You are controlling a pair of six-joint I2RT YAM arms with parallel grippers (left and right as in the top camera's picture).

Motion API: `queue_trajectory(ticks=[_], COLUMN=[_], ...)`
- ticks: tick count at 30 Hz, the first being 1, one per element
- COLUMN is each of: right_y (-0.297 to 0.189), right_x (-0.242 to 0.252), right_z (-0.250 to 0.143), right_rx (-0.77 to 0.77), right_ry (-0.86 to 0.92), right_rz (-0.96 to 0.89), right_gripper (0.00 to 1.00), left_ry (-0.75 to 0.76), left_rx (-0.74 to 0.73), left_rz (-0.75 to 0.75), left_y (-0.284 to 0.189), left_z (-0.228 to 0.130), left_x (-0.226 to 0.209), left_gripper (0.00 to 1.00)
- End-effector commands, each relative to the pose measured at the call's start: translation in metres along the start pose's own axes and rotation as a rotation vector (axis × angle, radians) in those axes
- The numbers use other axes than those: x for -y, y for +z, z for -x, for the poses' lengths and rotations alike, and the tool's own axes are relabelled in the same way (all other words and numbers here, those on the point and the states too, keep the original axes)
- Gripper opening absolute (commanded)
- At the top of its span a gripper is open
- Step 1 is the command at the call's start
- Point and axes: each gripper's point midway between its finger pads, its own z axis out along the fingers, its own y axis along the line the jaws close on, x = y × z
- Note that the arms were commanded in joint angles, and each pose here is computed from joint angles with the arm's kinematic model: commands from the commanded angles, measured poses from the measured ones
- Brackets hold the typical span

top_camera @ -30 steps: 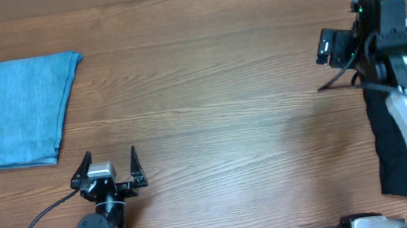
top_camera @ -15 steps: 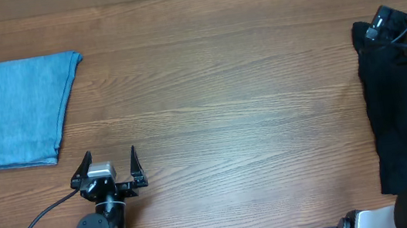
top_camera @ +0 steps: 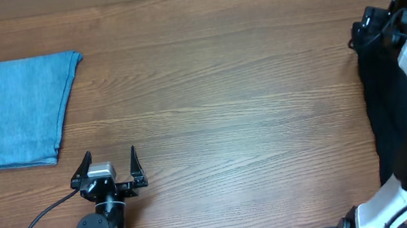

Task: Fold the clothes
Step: 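Reach the right gripper to the black shorts pile and grasp them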

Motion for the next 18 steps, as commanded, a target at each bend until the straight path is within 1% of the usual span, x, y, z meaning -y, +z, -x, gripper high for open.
queue_trajectory(ticks=[1,6,9,10,15,18], right_y=[0.021,0.062,0.084,0.093,0.106,0.12], right_x=[0.002,-0.011,-0.025,-0.023,-0.022,-0.022], right_z=[0.014,0.009,-0.003,-0.007,-0.012,-0.027], right_rx=[0.068,0.112,0.111,0.112,0.121,0.098], right_ry=[-0.034,-0.039,-0.129,-0.146,-0.15,-0.153], right_rz=[-0.027,-0.014,-0.006,-0.035,-0.054,-0.054], right_gripper=[0.87,0.87,0.87,0.87,0.87,0.87], left_ry=[-0.01,-0.01,-0.01,-0.01,-0.01,-0.01], left_rx=[0.006,0.006,0.006,0.006,0.002,0.001], left_rz=[0.011,0.011,0.011,0.011,0.011,0.011], left_y=[0.0,0.0,0.0,0.0,0.0,0.0], left_z=[0.0,0.0,0.0,0.0,0.0,-0.001], left_x=[-0.002,-0.002,-0.002,-0.002,-0.002,-0.002], left_gripper=[1.0,1.0,1.0,1.0,1.0,1.0])
